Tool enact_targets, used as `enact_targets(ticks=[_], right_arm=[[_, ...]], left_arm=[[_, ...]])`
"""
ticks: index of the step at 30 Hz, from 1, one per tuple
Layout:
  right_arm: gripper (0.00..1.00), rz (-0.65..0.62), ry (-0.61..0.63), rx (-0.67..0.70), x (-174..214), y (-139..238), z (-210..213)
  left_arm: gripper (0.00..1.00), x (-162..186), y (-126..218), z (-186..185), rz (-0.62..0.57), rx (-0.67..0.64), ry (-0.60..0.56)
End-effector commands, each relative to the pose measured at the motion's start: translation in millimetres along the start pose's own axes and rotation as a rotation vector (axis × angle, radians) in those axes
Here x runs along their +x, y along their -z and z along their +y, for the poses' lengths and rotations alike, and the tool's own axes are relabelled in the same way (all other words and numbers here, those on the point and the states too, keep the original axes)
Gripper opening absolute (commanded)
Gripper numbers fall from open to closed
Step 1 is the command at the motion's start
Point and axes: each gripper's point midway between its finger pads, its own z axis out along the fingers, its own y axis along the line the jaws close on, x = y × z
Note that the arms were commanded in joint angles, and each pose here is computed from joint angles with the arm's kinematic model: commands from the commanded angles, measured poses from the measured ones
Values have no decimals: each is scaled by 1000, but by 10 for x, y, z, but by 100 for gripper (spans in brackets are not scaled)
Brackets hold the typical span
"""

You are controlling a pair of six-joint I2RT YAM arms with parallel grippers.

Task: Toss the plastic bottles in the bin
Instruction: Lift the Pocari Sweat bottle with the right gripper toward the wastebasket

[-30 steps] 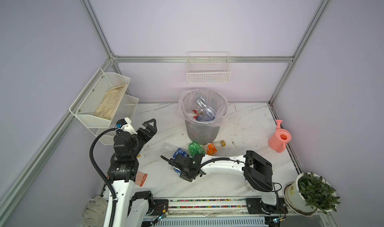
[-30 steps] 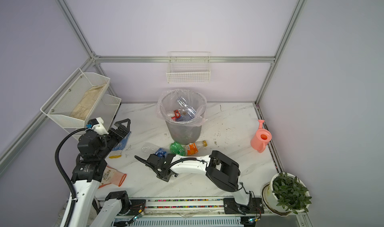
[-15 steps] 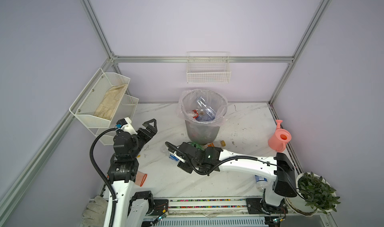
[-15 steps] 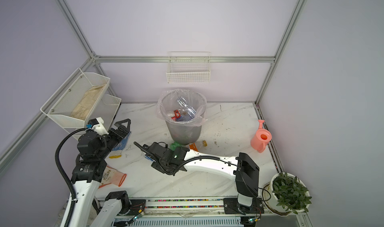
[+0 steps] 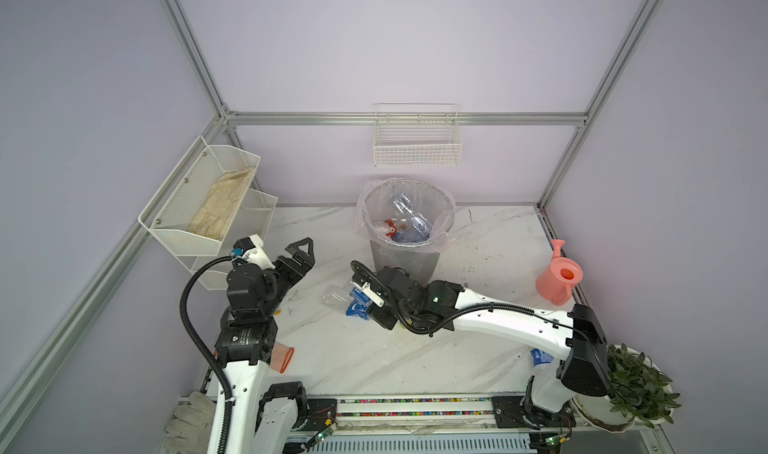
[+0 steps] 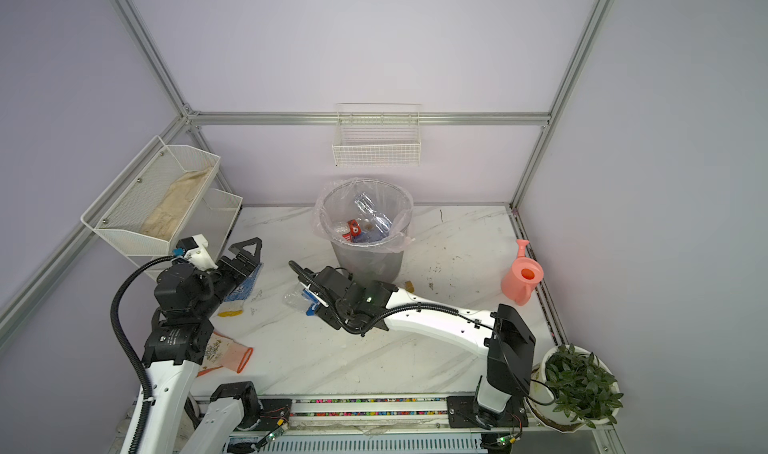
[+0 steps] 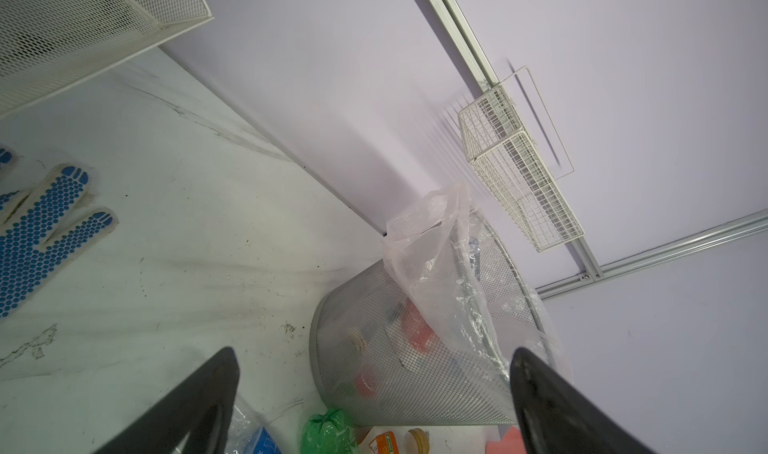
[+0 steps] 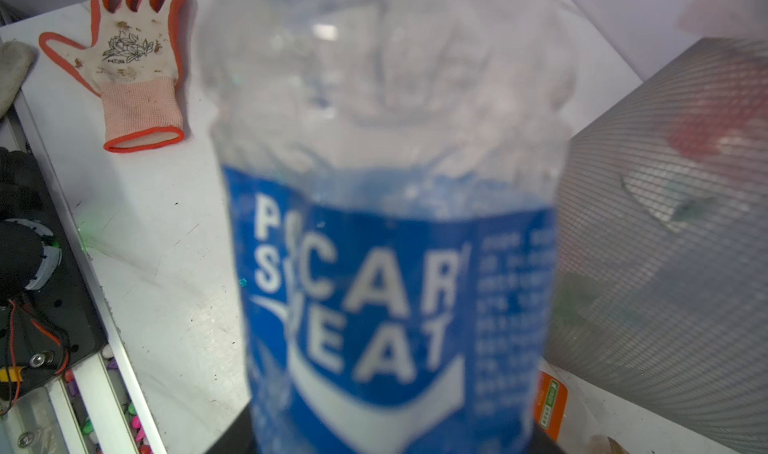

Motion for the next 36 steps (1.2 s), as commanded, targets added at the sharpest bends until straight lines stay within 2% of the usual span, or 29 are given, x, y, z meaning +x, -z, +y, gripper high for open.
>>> enact_targets(ticks=[1, 12, 23, 36], right_arm=[[38, -41, -3, -19, -80, 91, 18], [38, -47, -7, -15, -87, 103, -7], [37, -102, -24, 12, -248, 286, -112], [31, -343, -33, 64, -1020, 1068, -346]], left_arm=[[100, -54, 19, -81, -13, 31, -24], [100, -67, 23, -107, -13, 37, -28], [100, -76, 32, -121, -15, 40, -33], [100, -96, 56, -157, -20, 48, -39]])
